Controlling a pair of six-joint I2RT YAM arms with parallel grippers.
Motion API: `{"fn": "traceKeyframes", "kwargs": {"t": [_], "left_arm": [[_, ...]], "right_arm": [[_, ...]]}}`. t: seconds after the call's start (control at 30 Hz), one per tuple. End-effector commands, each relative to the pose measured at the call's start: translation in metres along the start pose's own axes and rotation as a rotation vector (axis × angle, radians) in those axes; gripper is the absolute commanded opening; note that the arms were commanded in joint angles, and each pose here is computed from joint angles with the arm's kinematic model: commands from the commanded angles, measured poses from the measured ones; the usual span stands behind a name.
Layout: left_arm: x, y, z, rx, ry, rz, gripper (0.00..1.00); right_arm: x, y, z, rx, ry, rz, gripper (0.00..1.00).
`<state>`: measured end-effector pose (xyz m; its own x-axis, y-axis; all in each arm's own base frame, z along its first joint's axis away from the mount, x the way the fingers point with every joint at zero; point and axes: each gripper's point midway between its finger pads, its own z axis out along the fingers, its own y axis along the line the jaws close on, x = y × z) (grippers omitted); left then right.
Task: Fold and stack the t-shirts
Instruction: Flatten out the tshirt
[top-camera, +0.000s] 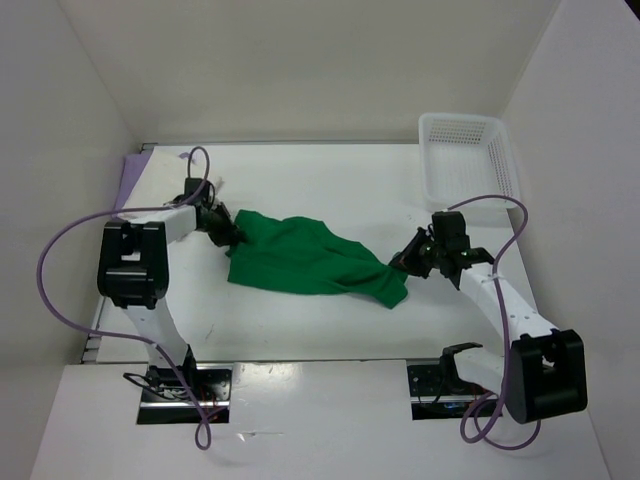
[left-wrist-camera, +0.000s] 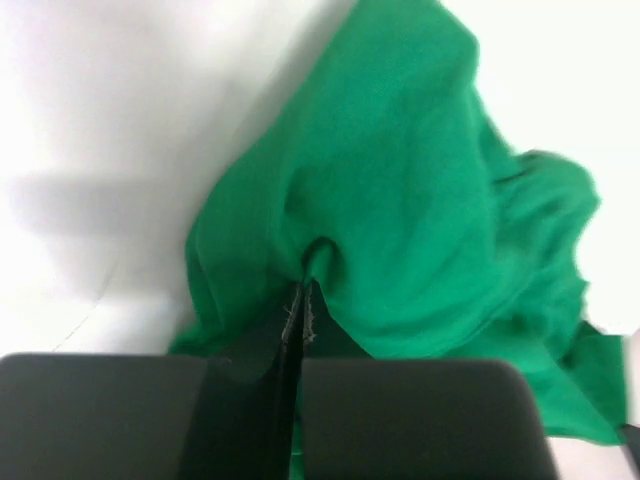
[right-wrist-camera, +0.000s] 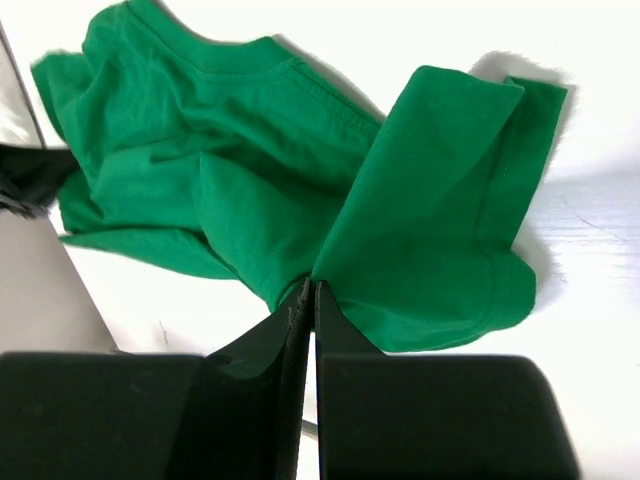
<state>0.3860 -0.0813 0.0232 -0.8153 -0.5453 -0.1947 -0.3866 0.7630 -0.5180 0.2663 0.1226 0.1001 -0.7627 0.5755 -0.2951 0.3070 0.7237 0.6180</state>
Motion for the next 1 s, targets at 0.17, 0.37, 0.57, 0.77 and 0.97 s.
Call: {"fn": "traceKeyframes", "kwargs": {"t": [0.17,0.37,0.57,0.77,0.97], "left_arm": [[-0.103,-0.137,-0.071,0.232,-0.318,0.18,0.0],[-0.114,-0.108,-0.048,0.166,-0.33,0.148,0.01],[-0.125,-0.122,-0.035,0.228,-0.281,0.167,0.4],[-0.105,-0.099,-0.078,0.114,-0.371,0.156,0.45],[-0.045,-0.073,-0.074,0.016,-0.325,0.147,0.31]], "right_arm": [[-0.019,0.025,0.003,-0.067,-0.042,-0.013,0.08],[-0.021,0.016,0.016,-0.043,-0.048,0.001,0.08],[-0.031,0.015,0.032,-0.019,-0.053,0.005,0.08],[-0.038,0.017,0.032,-0.015,-0.075,-0.016,0.08],[-0.031,0.013,0.034,-0.019,-0.052,-0.013,0.08]]}}
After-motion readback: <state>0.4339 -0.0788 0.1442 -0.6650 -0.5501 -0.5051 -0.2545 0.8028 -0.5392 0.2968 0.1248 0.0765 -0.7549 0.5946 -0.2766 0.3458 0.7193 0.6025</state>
